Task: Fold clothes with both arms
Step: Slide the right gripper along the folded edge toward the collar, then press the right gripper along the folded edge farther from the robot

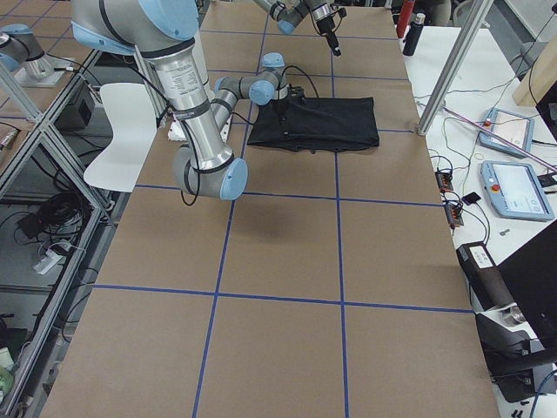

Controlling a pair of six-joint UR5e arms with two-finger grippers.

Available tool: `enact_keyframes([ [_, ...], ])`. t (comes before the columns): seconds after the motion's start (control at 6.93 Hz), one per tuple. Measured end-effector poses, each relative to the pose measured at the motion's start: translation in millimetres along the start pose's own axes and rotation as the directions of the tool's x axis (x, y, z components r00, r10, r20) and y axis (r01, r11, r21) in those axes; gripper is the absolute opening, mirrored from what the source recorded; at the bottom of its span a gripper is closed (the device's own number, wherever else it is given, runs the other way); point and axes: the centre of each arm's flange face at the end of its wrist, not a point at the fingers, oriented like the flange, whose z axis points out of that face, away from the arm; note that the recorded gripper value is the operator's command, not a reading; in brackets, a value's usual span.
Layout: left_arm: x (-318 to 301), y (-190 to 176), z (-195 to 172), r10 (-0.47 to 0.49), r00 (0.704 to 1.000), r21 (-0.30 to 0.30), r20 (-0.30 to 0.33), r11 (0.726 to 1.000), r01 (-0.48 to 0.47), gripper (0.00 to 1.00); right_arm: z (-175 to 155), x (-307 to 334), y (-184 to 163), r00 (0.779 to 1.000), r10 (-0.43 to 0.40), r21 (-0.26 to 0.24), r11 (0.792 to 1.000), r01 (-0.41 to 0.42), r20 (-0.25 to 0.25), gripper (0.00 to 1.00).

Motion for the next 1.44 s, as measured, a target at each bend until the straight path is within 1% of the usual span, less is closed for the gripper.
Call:
enact_keyframes([
  [0.29,2,0,-1,0.001,1.000,0.000,-0.004,1.000,-0.001,1.00,18,0,-4,1.000,-0.002,0.001,1.000,0.002,-0.001,1.00],
  [0.87,5,0,-1,0.002,1.000,0.000,-0.009,1.000,-0.002,1.00,33,6,-2,1.000,0.001,-0.022,1.000,-0.001,-0.022,1.00],
  [1.44,7,0,-3,0.000,1.000,-0.003,-0.014,1.000,0.000,1.00,35,25,-13,0.999,0.021,-0.036,0.999,-0.022,-0.029,1.00],
])
